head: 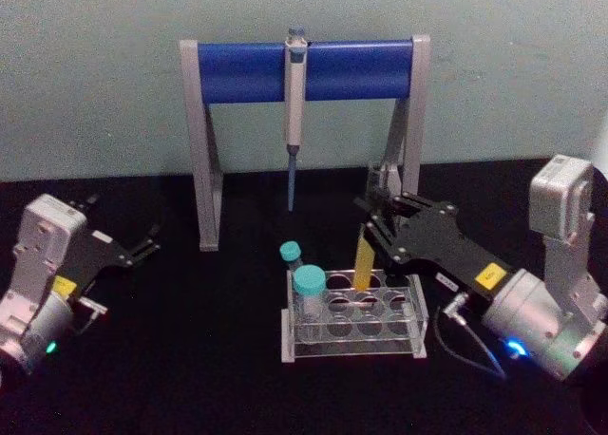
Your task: Pick up the test tube from the test tube rack, shake it, then place it back into the test tube rack.
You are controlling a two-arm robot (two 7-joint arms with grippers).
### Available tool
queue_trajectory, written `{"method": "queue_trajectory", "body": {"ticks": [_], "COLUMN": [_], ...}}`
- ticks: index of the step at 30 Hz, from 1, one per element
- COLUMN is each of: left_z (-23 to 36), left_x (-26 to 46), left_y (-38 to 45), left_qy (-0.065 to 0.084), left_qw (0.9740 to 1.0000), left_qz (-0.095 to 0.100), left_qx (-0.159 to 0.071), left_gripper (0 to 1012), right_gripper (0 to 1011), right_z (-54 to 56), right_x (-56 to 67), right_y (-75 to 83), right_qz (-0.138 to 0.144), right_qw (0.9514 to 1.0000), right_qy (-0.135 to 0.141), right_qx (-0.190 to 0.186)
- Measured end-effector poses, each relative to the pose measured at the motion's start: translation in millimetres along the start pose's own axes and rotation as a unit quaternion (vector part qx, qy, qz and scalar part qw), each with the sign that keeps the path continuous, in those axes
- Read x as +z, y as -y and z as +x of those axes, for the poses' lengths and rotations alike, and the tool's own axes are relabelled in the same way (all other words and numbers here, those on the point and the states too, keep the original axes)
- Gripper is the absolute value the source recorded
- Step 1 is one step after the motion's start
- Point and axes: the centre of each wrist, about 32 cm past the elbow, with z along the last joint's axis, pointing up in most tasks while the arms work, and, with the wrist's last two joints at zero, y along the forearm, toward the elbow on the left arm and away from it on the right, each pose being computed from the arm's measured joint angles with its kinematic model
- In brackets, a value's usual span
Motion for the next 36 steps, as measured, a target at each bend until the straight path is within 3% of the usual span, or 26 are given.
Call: {"method": "queue_trajectory", "body": {"ticks": [7, 14, 24, 36], "left_z": [0.0, 0.0, 0.0, 0.0], "left_x": [0.0, 0.0, 0.0, 0.0], "left_y": [0.0, 0.0, 0.0, 0.0], "left_qy": [0.0, 0.0, 0.0, 0.0], "left_qw": [1.0, 1.0, 1.0, 1.0], "left_qz": [0.0, 0.0, 0.0, 0.0], "left_qx": [0.0, 0.0, 0.0, 0.0], "left_gripper": [1001, 1001, 1001, 1001], "right_gripper": [225, 225, 225, 225], "right_z": [2.2, 13.2, 25.4, 26.6], "right_x": [-4.5, -5.8, -6.3, -5.9], "right_y": [-16.7, -30.6, -30.8, -27.9], "right_qz": [0.012, 0.022, 0.019, 0.018], "right_qw": [0.9999, 0.9997, 0.9992, 0.9988], "right_qy": [-0.006, -0.002, 0.005, 0.006], "right_qx": [0.008, -0.006, -0.036, -0.045]}}
